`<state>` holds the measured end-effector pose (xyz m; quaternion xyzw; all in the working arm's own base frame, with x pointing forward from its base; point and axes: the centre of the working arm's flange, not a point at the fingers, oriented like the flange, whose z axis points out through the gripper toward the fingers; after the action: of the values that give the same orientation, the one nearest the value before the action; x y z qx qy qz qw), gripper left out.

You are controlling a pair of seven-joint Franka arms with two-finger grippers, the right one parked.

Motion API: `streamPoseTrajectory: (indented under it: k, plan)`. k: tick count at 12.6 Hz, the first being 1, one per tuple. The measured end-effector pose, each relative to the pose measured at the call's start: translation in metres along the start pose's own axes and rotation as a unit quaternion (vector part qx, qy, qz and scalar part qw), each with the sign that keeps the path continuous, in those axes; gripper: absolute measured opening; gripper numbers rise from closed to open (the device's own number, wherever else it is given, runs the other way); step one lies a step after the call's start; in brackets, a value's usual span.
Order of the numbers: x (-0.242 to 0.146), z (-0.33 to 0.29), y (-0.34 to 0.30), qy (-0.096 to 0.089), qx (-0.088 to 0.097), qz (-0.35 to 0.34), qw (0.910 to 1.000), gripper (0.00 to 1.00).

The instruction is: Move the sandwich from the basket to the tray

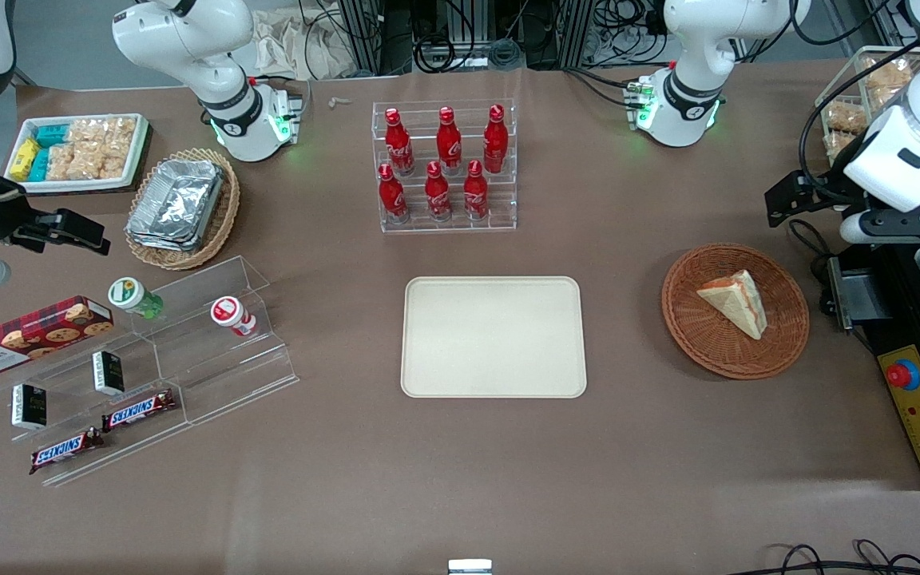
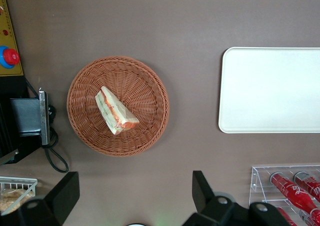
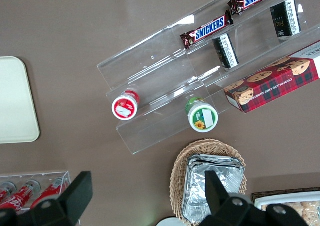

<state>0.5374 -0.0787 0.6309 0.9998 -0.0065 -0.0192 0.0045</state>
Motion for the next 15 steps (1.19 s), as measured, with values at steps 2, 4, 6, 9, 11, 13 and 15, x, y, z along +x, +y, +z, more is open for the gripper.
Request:
streamPoseTrajectory:
  k: [2, 4, 6, 9, 11, 13, 15]
  plan:
    - [0.000, 0.000, 0.001, 0.000, 0.000, 0.001, 1.0000, 1.00]
    - [0.000, -0.001, 0.001, 0.001, 0.000, -0.002, 1.0000, 1.00]
    - [-0.001, -0.001, 0.001, -0.001, 0.000, -0.004, 1.0000, 1.00]
    - [-0.005, 0.008, -0.011, -0.031, 0.006, -0.015, 0.9994, 1.00]
    - [-0.005, 0.021, -0.027, -0.050, 0.014, -0.036, 0.9980, 1.00]
    - [-0.006, 0.042, -0.060, -0.074, 0.015, -0.096, 0.9925, 1.00]
    - [-0.012, 0.056, -0.088, -0.088, 0.014, -0.148, 0.9849, 1.00]
